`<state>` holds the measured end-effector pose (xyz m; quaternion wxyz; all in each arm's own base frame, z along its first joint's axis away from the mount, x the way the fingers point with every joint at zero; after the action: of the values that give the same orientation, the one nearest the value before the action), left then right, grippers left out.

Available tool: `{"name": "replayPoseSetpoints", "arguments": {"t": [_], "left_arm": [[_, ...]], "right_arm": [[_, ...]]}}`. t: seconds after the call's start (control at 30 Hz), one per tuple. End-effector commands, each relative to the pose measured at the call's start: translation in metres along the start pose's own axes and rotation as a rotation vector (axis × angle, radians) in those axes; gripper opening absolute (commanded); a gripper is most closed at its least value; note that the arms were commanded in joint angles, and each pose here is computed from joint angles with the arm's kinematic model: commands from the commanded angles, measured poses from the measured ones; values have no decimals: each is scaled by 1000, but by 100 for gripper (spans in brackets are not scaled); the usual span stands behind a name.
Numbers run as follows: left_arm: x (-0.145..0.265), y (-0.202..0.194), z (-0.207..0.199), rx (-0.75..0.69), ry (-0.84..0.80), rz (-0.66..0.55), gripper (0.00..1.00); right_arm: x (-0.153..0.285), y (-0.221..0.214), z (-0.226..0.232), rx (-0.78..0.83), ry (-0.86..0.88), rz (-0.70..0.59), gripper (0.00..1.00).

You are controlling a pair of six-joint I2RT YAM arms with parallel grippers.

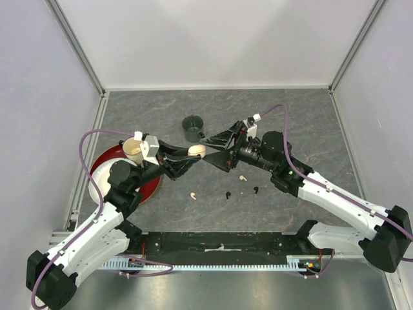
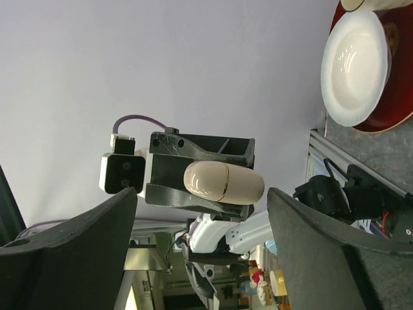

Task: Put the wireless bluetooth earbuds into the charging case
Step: Open the charging case.

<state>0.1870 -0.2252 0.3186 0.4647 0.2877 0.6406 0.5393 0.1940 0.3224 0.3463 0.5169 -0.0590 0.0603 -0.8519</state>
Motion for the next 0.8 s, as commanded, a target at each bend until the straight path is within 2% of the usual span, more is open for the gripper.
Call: {"name": "replayPoseSetpoints", "arguments": {"t": [0.0, 0.37, 0.77], "left_arm": [[-4, 11, 2, -69, -3, -58, 2], [-3, 9, -1, -71, -24, -55, 2], [-1, 5, -6, -71, -49, -48, 2]], "right_arm": [[-3, -8, 10, -57, 55, 62, 87], [-9, -2, -6, -132, 57, 56, 68], [-10, -1, -4, -160, 79, 58, 64]]}}
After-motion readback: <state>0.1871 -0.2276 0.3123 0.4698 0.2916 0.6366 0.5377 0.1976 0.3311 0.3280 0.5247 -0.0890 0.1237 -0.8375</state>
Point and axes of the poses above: each gripper's point midway between its finger pads, its own x axis back along the fingers, its own z axis along the line the jaws close on, y = z × x, the point moved 2 cm from there along x, back along the fingers, and after that the axes turned 9 degrees about -x, right-handed, at the moved point
